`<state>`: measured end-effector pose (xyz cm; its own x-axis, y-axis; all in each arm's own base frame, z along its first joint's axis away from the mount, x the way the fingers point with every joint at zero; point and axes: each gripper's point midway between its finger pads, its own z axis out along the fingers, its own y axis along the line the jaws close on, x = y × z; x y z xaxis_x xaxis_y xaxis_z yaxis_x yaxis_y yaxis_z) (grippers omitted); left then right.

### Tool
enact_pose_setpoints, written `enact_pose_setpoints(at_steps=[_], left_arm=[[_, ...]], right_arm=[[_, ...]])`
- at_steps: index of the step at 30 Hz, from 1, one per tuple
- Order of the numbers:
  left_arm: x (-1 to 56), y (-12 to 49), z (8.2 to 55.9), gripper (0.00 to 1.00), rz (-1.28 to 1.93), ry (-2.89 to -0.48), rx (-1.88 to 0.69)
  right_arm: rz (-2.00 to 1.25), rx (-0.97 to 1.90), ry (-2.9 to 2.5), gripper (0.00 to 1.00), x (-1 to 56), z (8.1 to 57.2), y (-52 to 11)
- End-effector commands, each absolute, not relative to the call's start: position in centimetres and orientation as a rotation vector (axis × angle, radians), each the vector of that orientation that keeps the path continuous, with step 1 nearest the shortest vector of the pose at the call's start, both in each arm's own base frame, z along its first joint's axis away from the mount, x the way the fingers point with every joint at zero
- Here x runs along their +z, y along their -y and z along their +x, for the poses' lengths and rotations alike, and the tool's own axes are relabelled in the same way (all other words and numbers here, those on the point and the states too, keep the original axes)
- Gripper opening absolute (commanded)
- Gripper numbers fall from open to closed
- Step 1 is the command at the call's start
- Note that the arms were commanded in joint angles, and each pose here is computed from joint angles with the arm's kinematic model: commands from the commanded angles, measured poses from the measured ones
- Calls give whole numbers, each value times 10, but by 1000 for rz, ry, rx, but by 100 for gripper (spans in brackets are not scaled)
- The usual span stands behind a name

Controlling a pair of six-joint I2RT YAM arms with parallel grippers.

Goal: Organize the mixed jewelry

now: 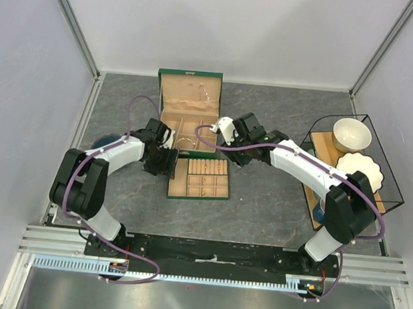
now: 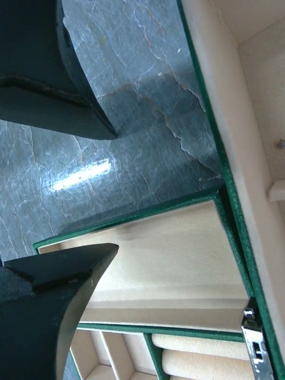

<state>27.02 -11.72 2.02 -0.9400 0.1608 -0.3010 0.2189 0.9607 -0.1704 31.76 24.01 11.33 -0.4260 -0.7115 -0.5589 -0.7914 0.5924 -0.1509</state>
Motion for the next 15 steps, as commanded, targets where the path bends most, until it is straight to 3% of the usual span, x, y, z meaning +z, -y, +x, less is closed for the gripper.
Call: enact_pose_setpoints(at_steps=[1, 4, 8, 13, 14, 15], left_arm=[[22, 126, 275, 75, 280, -2814, -260], [18, 131, 273, 68, 312, -2817, -249], [12, 138, 269, 44, 351, -2830, -245], [1, 141, 266, 28, 381, -2866, -239], [1, 142, 267, 14, 389, -2864, -248], [1, 143, 267, 8, 396, -2864, -252]], right_arm=[[-1168, 213, -2206, 56, 125, 318, -245], [-1170, 221, -2209, 56, 124, 317, -246], [-1174, 227, -2212, 56, 122, 315, -247], [-1176, 238, -2213, 56, 122, 315, -247], [-1179, 238, -2213, 57, 121, 314, -248], [-1178, 240, -2214, 57, 121, 314, -247]])
